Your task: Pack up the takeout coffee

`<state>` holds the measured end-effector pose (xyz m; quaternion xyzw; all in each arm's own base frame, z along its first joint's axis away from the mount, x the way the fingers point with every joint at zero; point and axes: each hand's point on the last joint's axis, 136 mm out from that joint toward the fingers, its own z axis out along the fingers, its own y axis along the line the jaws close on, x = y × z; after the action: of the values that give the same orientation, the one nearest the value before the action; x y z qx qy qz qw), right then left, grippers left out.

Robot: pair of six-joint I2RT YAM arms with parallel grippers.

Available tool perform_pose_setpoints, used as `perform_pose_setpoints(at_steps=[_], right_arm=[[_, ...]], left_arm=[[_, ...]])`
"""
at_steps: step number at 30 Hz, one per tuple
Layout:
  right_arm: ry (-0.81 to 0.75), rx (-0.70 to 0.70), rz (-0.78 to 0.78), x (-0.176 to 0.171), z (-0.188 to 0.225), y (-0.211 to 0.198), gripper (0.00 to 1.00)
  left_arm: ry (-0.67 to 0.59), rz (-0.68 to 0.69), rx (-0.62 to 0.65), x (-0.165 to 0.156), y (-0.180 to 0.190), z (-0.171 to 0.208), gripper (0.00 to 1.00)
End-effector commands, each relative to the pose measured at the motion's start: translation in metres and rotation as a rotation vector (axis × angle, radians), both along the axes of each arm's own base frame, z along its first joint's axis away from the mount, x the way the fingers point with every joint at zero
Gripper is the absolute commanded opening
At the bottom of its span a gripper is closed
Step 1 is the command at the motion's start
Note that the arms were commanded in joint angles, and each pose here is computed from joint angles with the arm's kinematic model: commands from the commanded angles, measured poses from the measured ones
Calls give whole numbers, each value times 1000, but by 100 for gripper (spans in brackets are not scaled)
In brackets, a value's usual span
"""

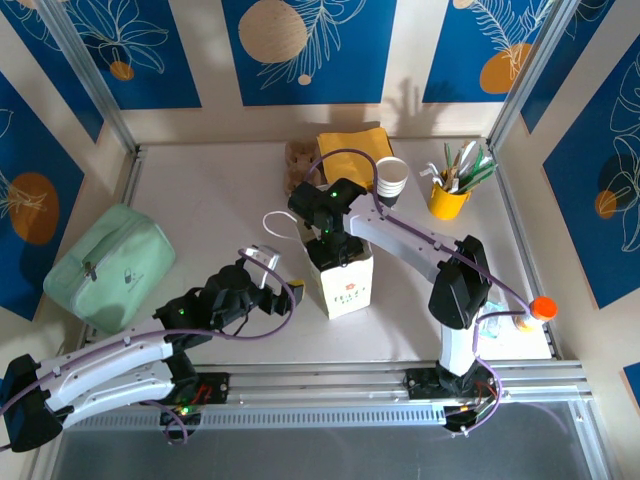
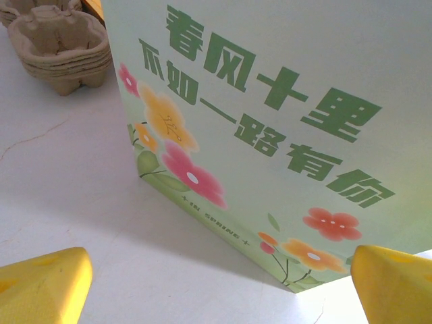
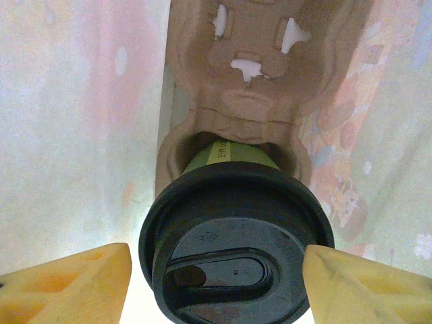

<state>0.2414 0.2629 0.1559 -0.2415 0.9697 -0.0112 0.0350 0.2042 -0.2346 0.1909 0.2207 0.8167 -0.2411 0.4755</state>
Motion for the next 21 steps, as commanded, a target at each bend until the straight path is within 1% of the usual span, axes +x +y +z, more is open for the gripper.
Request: perform_pose_setpoints(at_steps=[1,6,21], right_arm=[[5,-15,15,-1,3,0,69],[1,-6,15,0,4,1,72],[-15,115,2,4,30,9,71]], left_arm=[[-7,9,-1,0,1,3,98],[-7,9,1,0,0,3,98],[-10,8,0,1,0,6,98]])
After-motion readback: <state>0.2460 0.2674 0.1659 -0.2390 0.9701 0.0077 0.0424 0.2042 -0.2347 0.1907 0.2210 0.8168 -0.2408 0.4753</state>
